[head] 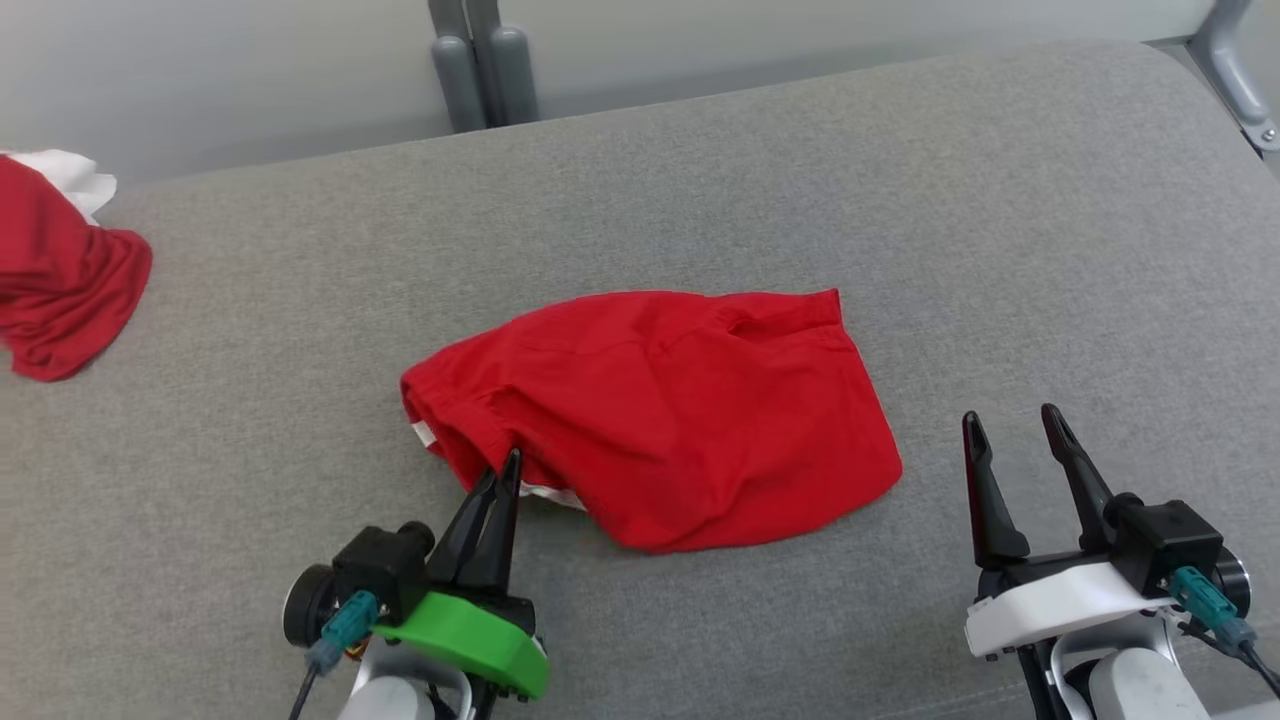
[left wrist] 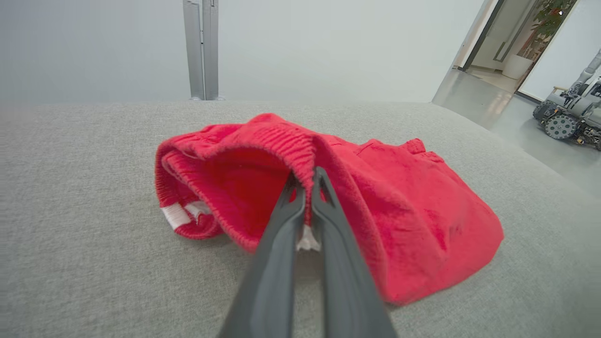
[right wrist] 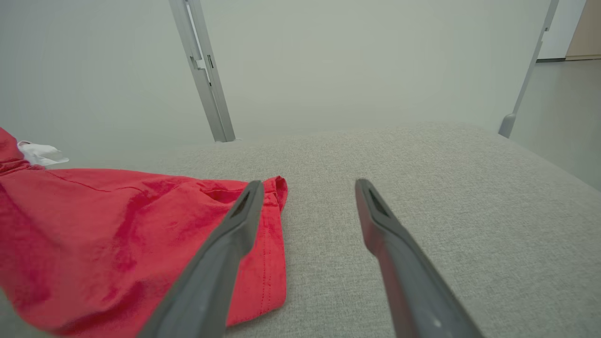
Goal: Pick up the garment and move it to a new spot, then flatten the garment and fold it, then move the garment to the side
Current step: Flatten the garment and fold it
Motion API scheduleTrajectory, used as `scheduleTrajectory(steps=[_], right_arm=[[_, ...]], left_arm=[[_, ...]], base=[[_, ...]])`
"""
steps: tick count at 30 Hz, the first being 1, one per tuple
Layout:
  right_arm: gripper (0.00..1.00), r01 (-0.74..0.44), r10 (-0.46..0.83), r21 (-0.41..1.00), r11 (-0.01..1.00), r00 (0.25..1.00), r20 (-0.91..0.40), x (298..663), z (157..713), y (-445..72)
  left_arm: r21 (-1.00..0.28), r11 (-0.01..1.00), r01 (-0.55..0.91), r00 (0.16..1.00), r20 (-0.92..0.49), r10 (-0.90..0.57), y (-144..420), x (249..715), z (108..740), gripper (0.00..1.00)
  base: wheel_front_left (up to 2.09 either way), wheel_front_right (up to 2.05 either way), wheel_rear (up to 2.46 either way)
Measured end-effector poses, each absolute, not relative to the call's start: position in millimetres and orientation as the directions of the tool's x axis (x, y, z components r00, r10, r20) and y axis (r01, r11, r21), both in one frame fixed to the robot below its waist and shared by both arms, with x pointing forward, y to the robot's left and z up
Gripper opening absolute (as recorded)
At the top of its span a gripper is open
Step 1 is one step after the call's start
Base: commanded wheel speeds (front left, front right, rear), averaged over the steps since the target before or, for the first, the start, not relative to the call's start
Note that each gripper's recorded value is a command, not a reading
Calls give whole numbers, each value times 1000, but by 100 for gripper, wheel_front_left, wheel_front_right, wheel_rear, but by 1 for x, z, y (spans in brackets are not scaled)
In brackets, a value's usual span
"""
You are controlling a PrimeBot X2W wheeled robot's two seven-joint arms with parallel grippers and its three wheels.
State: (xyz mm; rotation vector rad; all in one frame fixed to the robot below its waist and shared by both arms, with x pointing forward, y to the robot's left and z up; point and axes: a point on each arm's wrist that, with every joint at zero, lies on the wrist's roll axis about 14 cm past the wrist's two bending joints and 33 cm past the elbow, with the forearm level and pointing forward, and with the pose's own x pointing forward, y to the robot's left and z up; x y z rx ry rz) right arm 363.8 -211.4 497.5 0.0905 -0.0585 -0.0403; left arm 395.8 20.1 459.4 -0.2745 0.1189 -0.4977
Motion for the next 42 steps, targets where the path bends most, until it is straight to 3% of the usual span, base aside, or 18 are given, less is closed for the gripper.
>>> scheduleTrajectory(steps=[7,11,25,36,37,38,39,40,42], right_arm=[[100,-13,5,99,995,997,82,368,505,-196],[100,-26,17,101,995,996,86,368,506,-191],[100,74,-78,93,993,996,43,363,494,-222],[100,127,-126,78,989,992,-9,361,479,-238],[100,125,-124,78,989,992,-10,361,479,-237],[100,120,-120,78,990,993,-10,362,479,-236],[100,114,-114,78,990,993,-9,363,479,-234],[100,110,-110,77,991,994,-9,364,479,-233],[100,99,-98,75,992,995,-6,366,479,-230]], left_arm=[[-331,816,474,873,55,-485,21,380,509,0],[-320,827,462,879,38,-476,25,388,513,0],[-272,897,349,906,-147,-397,47,477,459,0],[-282,919,276,897,-266,-352,54,502,406,0],[-283,920,271,898,-269,-348,55,502,404,13],[-283,922,264,900,-271,-341,57,502,403,39],[-285,923,258,902,-272,-336,58,501,402,78],[-287,923,255,903,-272,-333,59,501,401,100],[-286,926,245,907,-270,-323,62,498,400,100]], base=[[0,0,0],[0,0,0],[0,0,0],[0,0,0],[0,0,0],[0,0,0],[0,0,0],[0,0,0],[0,0,0]])
